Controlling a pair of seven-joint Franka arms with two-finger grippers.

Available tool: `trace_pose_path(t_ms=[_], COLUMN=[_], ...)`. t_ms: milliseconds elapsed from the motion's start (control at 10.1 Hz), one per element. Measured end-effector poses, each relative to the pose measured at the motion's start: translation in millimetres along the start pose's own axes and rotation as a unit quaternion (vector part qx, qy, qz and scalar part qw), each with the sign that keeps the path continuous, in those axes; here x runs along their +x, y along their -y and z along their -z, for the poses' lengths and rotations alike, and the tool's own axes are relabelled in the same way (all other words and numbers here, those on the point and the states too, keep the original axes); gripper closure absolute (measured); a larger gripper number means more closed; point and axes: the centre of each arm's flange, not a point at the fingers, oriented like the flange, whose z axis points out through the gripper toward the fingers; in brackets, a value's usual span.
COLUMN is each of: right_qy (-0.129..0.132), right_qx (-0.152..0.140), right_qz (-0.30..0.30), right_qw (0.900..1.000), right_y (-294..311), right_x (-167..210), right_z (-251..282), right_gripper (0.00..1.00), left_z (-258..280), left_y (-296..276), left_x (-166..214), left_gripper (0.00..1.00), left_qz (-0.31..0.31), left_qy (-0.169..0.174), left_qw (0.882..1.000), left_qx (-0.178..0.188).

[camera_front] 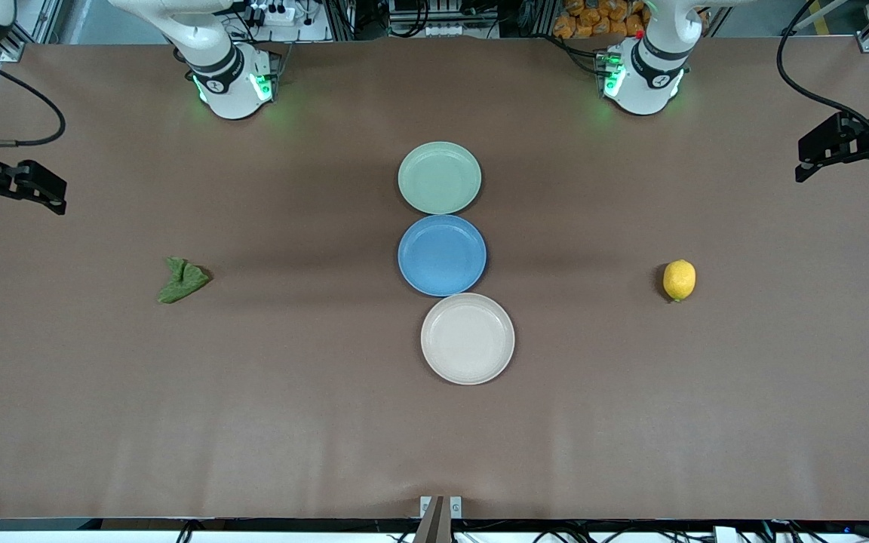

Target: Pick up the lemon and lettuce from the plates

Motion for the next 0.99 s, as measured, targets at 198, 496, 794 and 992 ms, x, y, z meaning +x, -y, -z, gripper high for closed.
trace_pose_path(t_ms=[198,496,794,992], right_qy=[-0.004,-0.003,-0.005,-0.004], right_qx=[0.003,0.005,0.042,0.046], right_qz=[-0.004,-0.010,-0.010,-0.013], right_qw=[1.000,1.000,0.999,0.999], right_y=[-5.4,-13.7,-8.5,-11.9], right_x=[-2.6,-3.2,-2.9,-3.1], right_z=[10.8,10.0,10.0,9.5], right_gripper=[0.00,0.00,0.00,0.00], left_z=[0.1,0.0,-0.1,-0.5], left_y=[-1.3,-0.7,5.0,4.6], left_x=[0.2,0.2,-0.7,-0.4], left_gripper=[0.00,0.00,0.00,0.00], left_qz=[-0.001,-0.001,0.005,0.004], left_qy=[0.000,0.000,0.000,0.000], left_qw=[1.000,1.000,1.000,1.000], left_qx=[0.000,0.000,0.000,0.000])
